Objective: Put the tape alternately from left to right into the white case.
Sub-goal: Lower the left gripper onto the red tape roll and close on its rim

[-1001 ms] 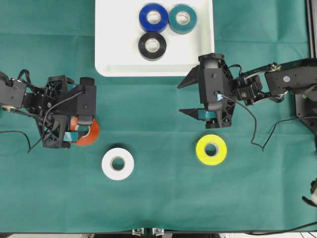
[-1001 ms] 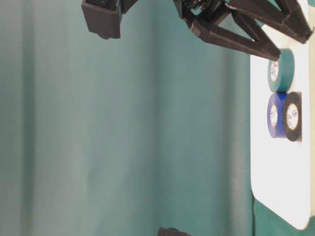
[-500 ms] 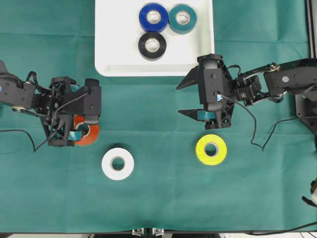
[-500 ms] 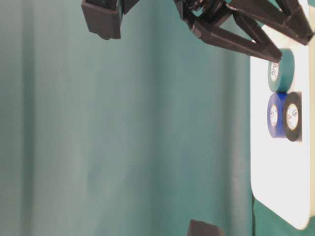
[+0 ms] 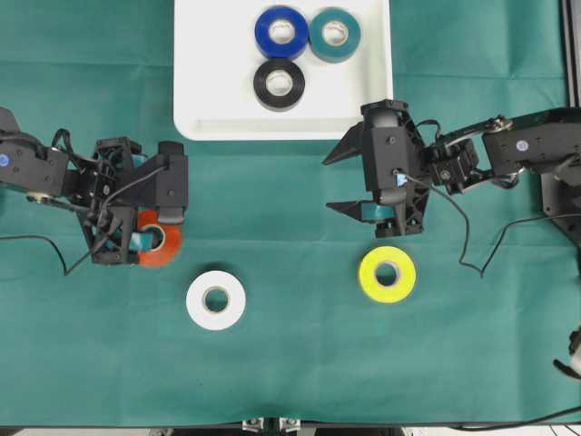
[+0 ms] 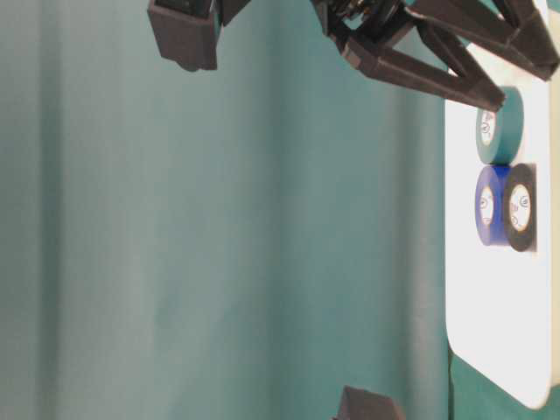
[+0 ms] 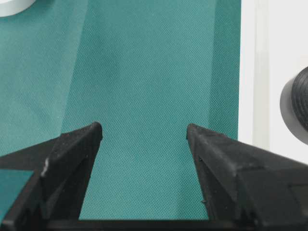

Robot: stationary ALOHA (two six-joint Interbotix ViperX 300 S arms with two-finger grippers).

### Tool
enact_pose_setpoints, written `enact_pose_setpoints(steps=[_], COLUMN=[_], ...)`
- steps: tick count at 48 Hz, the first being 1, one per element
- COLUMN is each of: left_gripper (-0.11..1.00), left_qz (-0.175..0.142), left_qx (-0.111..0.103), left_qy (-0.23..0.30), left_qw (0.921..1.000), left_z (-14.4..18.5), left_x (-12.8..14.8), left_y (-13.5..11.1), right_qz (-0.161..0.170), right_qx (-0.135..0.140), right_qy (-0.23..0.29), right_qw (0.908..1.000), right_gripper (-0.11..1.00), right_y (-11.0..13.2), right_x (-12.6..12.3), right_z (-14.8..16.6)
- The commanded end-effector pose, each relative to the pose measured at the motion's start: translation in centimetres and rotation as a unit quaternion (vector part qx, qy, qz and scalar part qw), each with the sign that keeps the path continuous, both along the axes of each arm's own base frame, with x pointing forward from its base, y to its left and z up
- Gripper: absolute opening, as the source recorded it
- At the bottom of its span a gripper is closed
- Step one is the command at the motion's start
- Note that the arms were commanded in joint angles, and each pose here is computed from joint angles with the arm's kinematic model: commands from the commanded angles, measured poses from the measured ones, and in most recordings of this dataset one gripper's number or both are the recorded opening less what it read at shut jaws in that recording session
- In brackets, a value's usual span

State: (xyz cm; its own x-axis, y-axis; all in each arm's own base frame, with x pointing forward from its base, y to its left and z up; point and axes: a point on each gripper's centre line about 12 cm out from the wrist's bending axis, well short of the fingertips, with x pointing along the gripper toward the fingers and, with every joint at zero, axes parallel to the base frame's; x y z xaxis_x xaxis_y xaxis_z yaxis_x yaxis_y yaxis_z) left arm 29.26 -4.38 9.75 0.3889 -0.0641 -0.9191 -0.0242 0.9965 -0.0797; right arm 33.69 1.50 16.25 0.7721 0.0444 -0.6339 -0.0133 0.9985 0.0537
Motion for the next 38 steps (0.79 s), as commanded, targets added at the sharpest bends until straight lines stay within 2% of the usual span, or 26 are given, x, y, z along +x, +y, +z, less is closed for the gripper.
enact_pose_setpoints(steps=[1, 4, 8, 23, 38], left_gripper=[0.19, 0.07, -0.03, -0.03, -0.03], left_qz=[0.0, 0.001, 0.0, 0.002, 0.0], left_qx=[-0.002, -0.003, -0.003, -0.007, -0.015], left_qy=[-0.015, -0.018, -0.02, -0.038, -0.098], left_qw=[0.9999, 0.9998, 0.9998, 0.9993, 0.995], left_z=[0.7, 0.9, 1.0, 2.1, 6.0], left_x=[0.5, 0.6, 0.6, 0.7, 1.6], left_y=[-0.1, -0.1, -0.1, -0.1, -0.3], right_qz=[0.003, 0.003, 0.003, 0.003, 0.003], right_qx=[0.003, 0.003, 0.003, 0.002, 0.003], right_qy=[-0.015, -0.013, -0.015, -0.012, -0.013], right_qw=[0.9999, 0.9999, 0.9999, 0.9999, 0.9999], right_gripper=[0.78, 0.78, 0.78, 0.78, 0.78], right_y=[0.2, 0.2, 0.2, 0.2, 0.2], right_x=[0.3, 0.3, 0.3, 0.3, 0.3], right_z=[0.8, 0.7, 0.8, 0.7, 0.7])
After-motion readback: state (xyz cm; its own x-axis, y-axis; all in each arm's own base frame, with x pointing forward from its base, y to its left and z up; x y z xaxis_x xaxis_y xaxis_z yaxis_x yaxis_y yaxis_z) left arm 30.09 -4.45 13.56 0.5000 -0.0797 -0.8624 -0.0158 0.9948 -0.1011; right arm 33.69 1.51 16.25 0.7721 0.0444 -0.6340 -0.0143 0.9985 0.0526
